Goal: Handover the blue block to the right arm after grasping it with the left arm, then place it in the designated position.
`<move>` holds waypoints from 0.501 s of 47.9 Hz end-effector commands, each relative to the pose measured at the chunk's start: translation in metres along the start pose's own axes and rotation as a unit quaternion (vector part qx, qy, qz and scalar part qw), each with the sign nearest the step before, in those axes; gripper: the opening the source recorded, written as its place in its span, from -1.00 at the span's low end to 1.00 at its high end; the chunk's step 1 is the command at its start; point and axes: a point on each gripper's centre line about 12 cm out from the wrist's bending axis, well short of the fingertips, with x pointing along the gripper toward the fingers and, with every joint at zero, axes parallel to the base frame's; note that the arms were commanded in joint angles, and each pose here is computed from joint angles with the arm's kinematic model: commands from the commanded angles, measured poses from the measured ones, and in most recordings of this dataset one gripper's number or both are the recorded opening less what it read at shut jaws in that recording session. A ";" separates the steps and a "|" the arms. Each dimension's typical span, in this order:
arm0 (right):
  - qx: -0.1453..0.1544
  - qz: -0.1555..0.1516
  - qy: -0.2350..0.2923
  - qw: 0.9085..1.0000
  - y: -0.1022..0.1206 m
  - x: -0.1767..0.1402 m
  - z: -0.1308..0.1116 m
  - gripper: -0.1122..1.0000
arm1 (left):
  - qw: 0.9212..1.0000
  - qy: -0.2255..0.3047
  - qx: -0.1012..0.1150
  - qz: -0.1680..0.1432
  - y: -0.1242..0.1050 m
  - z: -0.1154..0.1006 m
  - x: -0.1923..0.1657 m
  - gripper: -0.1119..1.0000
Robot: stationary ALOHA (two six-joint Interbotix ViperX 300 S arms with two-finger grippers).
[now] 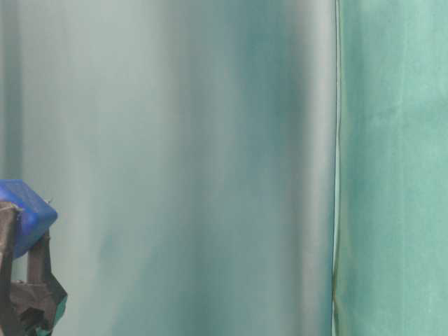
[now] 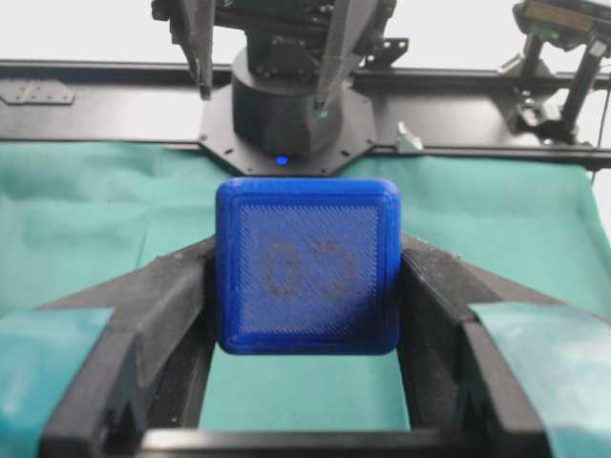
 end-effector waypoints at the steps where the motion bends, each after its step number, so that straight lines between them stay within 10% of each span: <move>1: -0.001 -0.001 -0.012 1.000 0.000 0.002 0.010 0.88 | 1.000 -0.014 0.000 -0.002 -0.001 0.009 -0.004 0.04; 17: -0.007 -0.001 -0.016 1.000 0.000 0.002 0.014 0.88 | 1.000 -0.014 0.000 -0.002 -0.001 0.009 -0.004 0.04; 24: -0.055 0.003 -0.023 0.998 0.001 0.003 0.022 0.87 | 1.000 -0.014 0.000 -0.002 -0.001 0.009 -0.004 0.04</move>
